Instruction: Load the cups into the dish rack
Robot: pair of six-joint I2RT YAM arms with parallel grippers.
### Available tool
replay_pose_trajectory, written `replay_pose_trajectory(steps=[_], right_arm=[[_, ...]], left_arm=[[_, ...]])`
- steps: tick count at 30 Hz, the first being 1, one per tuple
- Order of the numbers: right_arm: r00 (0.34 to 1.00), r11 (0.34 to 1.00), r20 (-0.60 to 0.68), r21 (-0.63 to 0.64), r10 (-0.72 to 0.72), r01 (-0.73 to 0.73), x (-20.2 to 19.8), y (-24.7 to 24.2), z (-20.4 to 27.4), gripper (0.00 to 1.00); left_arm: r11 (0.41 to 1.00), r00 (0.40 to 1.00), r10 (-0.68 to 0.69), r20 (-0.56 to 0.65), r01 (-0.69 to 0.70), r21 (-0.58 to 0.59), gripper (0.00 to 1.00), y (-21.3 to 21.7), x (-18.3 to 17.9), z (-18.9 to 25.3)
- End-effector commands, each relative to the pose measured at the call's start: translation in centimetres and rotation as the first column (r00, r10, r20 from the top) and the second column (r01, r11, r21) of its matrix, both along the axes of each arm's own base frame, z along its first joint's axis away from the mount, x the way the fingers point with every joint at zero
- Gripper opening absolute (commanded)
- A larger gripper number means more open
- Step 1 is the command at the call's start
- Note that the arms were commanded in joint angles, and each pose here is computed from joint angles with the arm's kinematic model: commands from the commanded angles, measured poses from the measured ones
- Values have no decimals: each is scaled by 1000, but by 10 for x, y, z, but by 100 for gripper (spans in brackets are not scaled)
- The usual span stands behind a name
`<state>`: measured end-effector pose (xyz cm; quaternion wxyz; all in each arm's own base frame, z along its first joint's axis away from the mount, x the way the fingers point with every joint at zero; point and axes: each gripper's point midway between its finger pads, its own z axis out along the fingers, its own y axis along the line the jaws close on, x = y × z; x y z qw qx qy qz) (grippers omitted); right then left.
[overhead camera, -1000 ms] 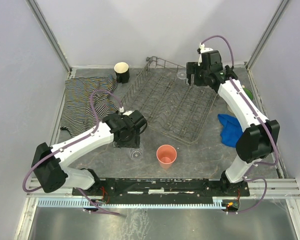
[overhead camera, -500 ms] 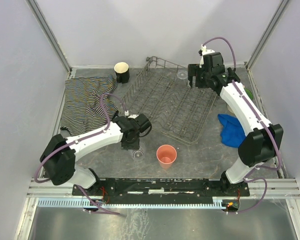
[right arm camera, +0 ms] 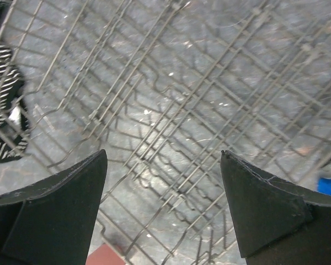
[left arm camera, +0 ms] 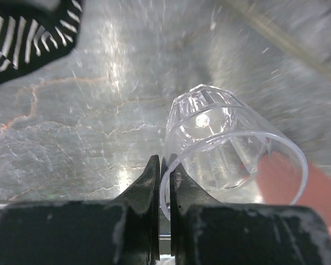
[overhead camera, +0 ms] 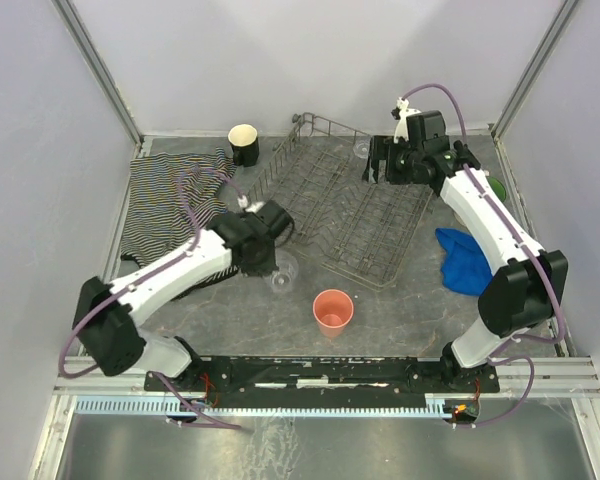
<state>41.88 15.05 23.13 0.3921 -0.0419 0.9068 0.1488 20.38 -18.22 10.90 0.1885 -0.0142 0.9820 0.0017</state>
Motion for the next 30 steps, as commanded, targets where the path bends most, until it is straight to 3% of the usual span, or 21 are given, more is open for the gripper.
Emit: replay_pose_trajectory(steps=[1, 5, 8, 16, 18, 23, 26, 30], right_arm=[[995, 979, 31, 177, 99, -103, -13, 32, 24, 91], [987, 940, 25, 299, 161, -161, -19, 52, 34, 91], [974, 868, 18, 450, 224, -208, -29, 70, 47, 91], [930, 544, 61, 796, 363, -264, -56, 92, 82, 91], [917, 437, 94, 857, 387, -273, -61, 97, 95, 92], [897, 267, 137, 926, 420, -266, -65, 105, 114, 95], [885, 140, 144, 964, 444, -227, -67, 111, 126, 98], [887, 119, 147, 969, 439, -219, -62, 116, 125, 100]], left_arm=[[981, 982, 77, 171, -44, -191, 3, 9, 33, 91], [930, 966, 113, 232, -21, -366, 3, 3, 50, 144], [861, 956, 115, 269, 40, -508, 3, -17, 66, 176], [543, 935, 185, 302, 159, -825, 3, -37, 121, 219], [433, 941, 178, 287, 187, -882, 3, -51, 128, 227], [239, 946, 169, 276, 232, -943, 3, -69, 133, 248], [194, 951, 163, 264, 231, -953, 3, -73, 136, 252], [154, 952, 163, 260, 236, -959, 3, -75, 136, 260]])
